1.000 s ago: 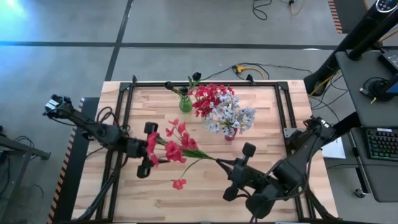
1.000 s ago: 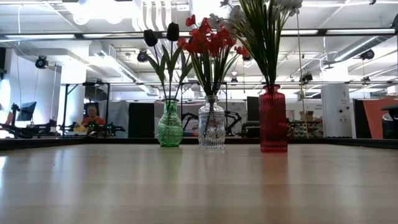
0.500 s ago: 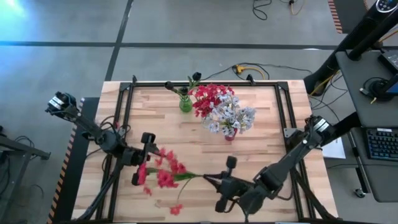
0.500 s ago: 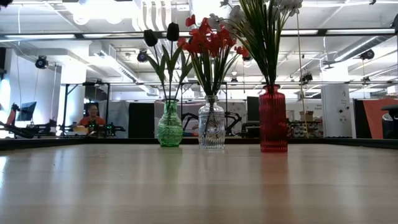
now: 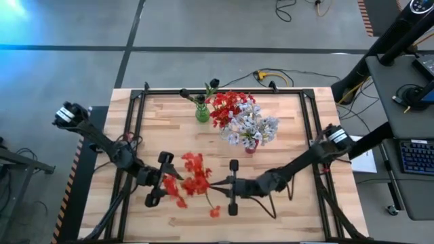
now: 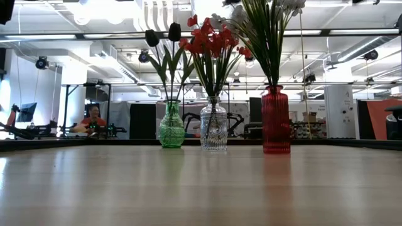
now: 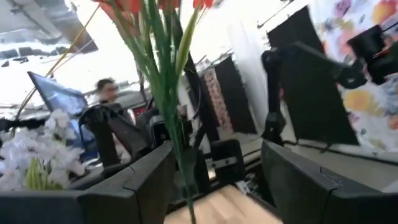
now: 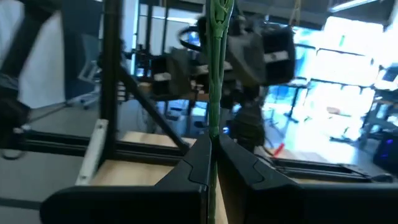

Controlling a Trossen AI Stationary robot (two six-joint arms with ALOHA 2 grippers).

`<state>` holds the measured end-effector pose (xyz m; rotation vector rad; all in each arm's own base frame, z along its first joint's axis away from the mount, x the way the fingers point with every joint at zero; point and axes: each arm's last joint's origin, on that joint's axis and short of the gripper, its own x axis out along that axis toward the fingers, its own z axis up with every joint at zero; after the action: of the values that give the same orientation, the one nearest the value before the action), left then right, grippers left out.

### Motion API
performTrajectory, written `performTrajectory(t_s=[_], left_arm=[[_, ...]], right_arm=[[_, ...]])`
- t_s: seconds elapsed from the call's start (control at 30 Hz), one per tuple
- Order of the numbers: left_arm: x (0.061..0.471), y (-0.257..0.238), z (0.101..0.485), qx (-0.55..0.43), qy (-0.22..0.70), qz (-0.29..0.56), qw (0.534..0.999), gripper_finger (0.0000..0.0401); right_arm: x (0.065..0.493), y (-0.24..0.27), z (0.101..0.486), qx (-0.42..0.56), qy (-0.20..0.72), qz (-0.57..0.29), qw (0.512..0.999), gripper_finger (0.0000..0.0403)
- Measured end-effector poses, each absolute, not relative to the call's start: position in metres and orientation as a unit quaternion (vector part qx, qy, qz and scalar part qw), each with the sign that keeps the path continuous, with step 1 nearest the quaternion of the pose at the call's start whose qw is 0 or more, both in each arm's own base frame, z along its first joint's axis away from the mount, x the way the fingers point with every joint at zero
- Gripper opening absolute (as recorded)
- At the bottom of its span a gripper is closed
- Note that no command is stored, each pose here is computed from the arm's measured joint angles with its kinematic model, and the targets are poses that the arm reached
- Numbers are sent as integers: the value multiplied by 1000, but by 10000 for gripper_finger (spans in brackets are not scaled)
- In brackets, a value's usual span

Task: Sort flowers into vase by color
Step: Put the orange flowers into the transparent vase

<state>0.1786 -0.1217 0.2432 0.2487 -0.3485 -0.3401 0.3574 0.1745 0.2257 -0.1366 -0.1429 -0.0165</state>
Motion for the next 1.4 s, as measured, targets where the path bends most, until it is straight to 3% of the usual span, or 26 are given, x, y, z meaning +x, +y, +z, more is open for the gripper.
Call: performTrajectory(t_s=[0.27, 0.77, 0.9, 1.23, 1.4], left_arm=[[197, -130, 233, 134, -126, -110, 977, 220], [221, -147, 227, 144, -107, -115, 977, 210], [218, -145, 225, 142, -103, -116, 978, 173], [217, -144, 219, 140, -89, -119, 979, 23], [217, -142, 218, 138, -78, -92, 983, 16]], right_arm=[[376, 177, 211, -101, -66, -21, 992, 12], [413, 193, 200, -148, -14, -52, 988, 12], [413, 192, 200, -152, -12, -55, 987, 12], [412, 193, 198, -155, -2, -67, 986, 14], [413, 197, 205, -139, 23, -80, 987, 54]])
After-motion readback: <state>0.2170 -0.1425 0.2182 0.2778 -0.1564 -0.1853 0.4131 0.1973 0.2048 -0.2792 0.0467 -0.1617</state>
